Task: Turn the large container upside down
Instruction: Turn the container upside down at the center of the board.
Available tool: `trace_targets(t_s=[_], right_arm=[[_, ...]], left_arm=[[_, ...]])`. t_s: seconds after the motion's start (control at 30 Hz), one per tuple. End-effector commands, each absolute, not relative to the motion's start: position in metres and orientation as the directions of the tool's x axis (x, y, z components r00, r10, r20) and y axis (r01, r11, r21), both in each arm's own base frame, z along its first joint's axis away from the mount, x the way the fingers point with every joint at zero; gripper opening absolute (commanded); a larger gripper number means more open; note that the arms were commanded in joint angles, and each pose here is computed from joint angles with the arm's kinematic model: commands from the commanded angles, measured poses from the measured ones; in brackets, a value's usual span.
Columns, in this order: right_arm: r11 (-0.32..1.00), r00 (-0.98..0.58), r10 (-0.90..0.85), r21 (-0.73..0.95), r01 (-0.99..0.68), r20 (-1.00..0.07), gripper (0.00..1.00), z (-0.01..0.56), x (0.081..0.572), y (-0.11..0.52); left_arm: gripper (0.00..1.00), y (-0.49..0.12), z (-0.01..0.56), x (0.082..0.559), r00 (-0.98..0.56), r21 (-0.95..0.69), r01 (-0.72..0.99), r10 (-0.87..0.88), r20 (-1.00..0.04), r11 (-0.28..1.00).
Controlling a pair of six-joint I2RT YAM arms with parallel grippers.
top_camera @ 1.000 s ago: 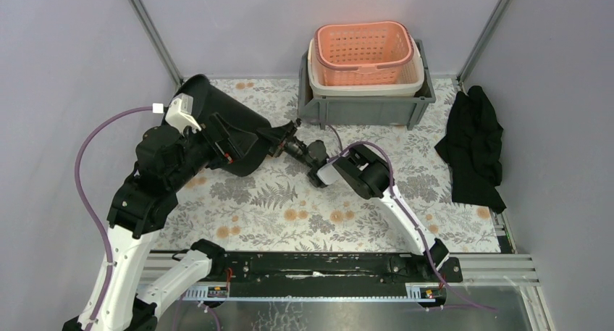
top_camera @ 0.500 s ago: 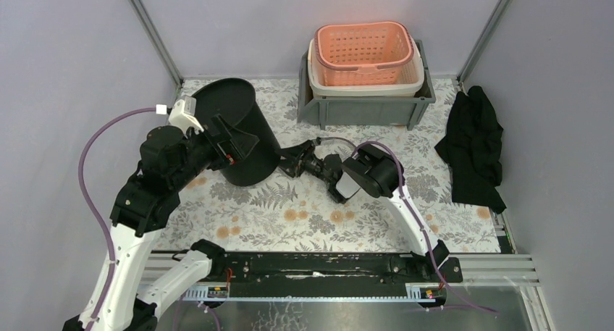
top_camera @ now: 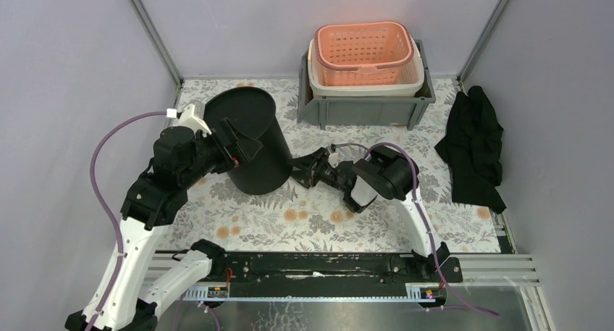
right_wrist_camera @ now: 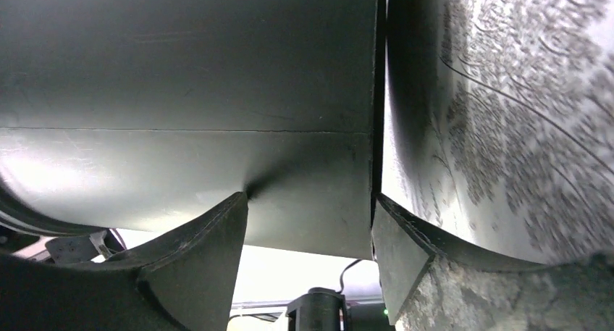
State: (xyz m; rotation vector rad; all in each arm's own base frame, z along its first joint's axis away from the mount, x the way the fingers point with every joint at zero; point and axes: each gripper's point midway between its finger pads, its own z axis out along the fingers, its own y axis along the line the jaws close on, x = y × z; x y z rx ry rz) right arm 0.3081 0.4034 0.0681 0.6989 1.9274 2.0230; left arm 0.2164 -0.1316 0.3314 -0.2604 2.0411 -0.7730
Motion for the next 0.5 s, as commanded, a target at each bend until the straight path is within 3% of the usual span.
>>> trace_targets(t_s=[0.0,0.47], right_arm=[[0.112,-0.825,0.529,0.947,0.301,0.199,0.71,-0.002,0.285,0.377],[0.530,-0.889,0.440,0.763,0.369,0.125,0.78,-0.077,0.236,0.328]], left_arm=[[1.00,-0.138,0.334,0.223,-0.551,-0.631,0.135,-0.472,-0.688,0.764],[1.00,-0.139,0.314,0.228,-0.575,-0.628,0.102,-0.469,-0.670,0.772]])
